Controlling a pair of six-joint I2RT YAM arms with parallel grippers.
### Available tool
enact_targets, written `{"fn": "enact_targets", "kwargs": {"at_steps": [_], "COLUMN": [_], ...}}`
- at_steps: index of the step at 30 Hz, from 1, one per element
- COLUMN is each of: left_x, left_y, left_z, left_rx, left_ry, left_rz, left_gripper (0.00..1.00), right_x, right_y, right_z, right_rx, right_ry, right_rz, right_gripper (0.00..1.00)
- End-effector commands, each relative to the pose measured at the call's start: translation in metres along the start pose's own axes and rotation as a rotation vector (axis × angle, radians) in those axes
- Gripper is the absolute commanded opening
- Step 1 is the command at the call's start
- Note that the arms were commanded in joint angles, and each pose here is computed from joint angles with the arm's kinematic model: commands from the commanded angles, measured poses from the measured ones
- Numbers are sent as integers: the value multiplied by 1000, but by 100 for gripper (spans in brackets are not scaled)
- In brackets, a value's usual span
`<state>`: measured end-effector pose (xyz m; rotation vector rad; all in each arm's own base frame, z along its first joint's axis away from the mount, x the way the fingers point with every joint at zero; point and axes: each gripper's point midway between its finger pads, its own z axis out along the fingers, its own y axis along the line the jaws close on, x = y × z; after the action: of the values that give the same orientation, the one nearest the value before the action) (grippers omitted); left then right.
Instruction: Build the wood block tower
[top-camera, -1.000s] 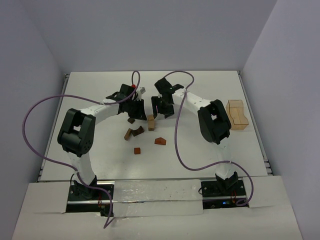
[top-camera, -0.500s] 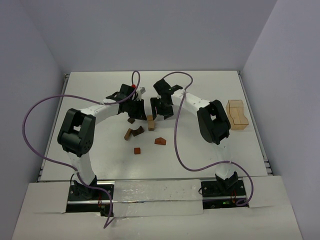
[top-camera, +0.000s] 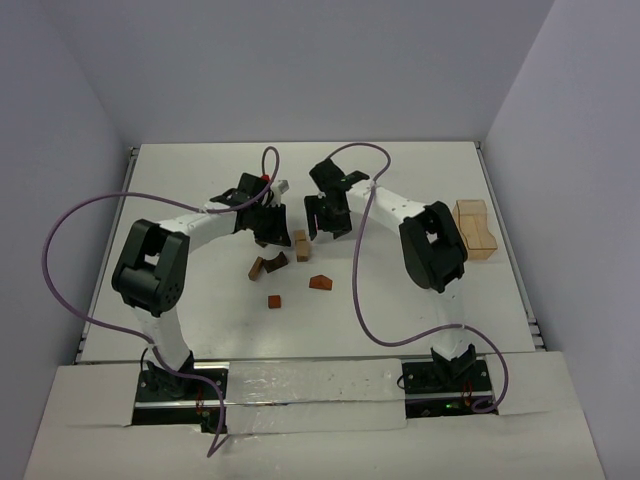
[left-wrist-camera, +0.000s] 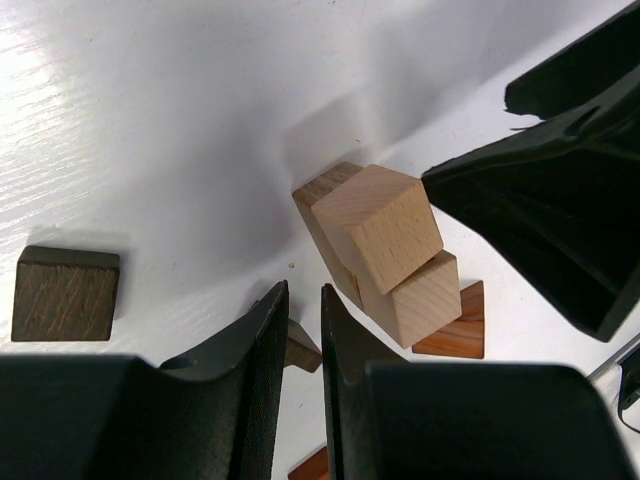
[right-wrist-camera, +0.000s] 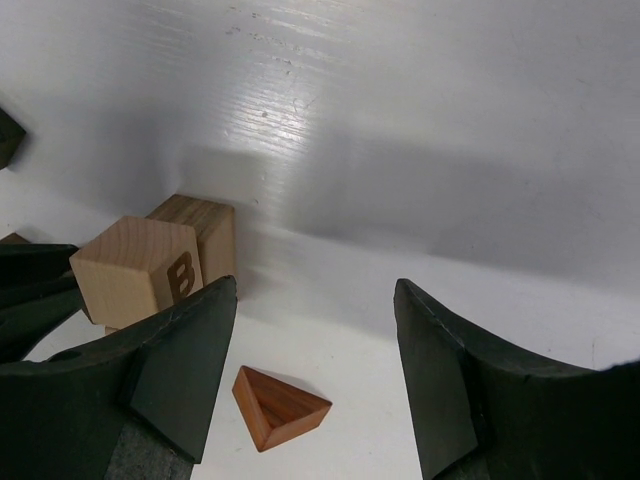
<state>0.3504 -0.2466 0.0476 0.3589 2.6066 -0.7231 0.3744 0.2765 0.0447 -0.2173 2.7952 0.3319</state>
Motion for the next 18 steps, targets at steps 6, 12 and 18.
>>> {"fn": "enact_targets", "kwargs": {"at_steps": [6,12,18], "left_x": [-14,-13,-12], "left_y": [-11,-12,-14], "left_z": [-15,-14,-12], "left_rx": [25,35,47], "left_ry": [-65,-61,-52], "left_rz": [40,34,23], "left_gripper": [26,26,26], "right_x": [-12,-11,-8], "right_y": [3,9,15], "right_z": [-35,-34,-33], "right_rx": [-31,-52,-65], "right_ry": [-93,-85,-76], "right_rz": [-11,-16,-23], "right_gripper": [72,72,72]}}
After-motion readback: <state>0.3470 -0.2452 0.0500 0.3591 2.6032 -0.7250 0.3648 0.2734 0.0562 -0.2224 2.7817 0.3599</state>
